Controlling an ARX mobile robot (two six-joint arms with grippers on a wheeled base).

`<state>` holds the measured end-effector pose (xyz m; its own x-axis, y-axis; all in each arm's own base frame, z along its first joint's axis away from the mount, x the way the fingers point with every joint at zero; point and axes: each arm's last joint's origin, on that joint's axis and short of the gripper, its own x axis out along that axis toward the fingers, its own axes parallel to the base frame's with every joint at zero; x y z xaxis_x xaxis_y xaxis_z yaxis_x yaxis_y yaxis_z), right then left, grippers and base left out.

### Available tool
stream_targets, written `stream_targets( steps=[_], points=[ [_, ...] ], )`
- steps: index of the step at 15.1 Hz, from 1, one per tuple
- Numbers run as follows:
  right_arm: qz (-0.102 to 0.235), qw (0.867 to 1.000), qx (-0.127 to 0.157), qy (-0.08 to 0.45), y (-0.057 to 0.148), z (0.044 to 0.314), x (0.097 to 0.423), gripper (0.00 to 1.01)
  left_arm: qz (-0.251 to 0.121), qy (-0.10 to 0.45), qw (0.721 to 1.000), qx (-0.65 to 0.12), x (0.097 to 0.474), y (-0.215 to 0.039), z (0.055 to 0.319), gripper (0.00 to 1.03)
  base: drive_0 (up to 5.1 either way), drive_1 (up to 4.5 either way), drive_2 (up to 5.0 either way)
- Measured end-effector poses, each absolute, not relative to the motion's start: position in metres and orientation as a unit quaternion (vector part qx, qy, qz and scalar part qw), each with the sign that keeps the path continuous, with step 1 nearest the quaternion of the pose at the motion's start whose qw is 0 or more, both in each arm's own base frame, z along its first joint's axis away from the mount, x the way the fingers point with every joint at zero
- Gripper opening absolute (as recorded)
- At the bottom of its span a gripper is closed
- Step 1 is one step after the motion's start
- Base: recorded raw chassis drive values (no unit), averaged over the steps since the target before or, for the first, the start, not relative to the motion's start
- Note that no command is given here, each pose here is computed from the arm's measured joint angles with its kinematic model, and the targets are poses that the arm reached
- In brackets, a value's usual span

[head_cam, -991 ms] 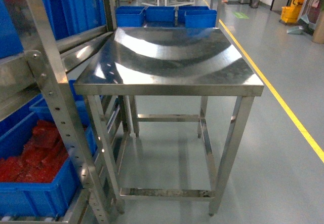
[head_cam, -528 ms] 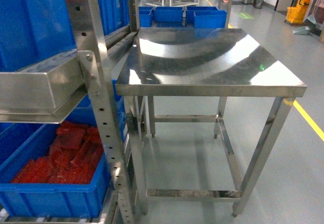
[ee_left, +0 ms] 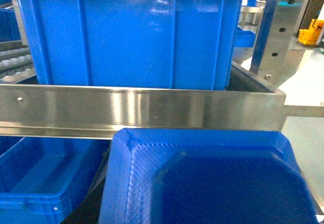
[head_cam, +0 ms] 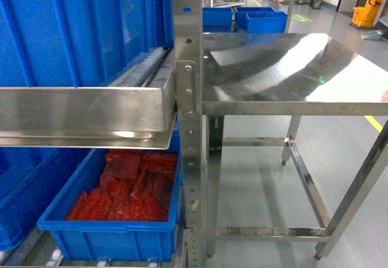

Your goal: Sort blue parts and orange caps into right shelf containers

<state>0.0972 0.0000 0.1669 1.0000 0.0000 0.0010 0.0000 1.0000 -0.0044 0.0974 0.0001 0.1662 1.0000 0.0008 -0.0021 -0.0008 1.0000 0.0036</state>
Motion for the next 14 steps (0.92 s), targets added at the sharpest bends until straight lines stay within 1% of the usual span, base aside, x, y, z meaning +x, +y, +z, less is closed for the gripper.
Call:
stream_targets(
  steps=[14],
  points=[
    [0.000, 1.000, -0.002, 0.000, 0.0000, 0.1669, 0.0972, 0.42, 0.001, 0.001, 1.000, 0.002, 0.0974, 0.0001, 0.1662, 0.42, -5.0, 2.36, 2.4]
  ],
)
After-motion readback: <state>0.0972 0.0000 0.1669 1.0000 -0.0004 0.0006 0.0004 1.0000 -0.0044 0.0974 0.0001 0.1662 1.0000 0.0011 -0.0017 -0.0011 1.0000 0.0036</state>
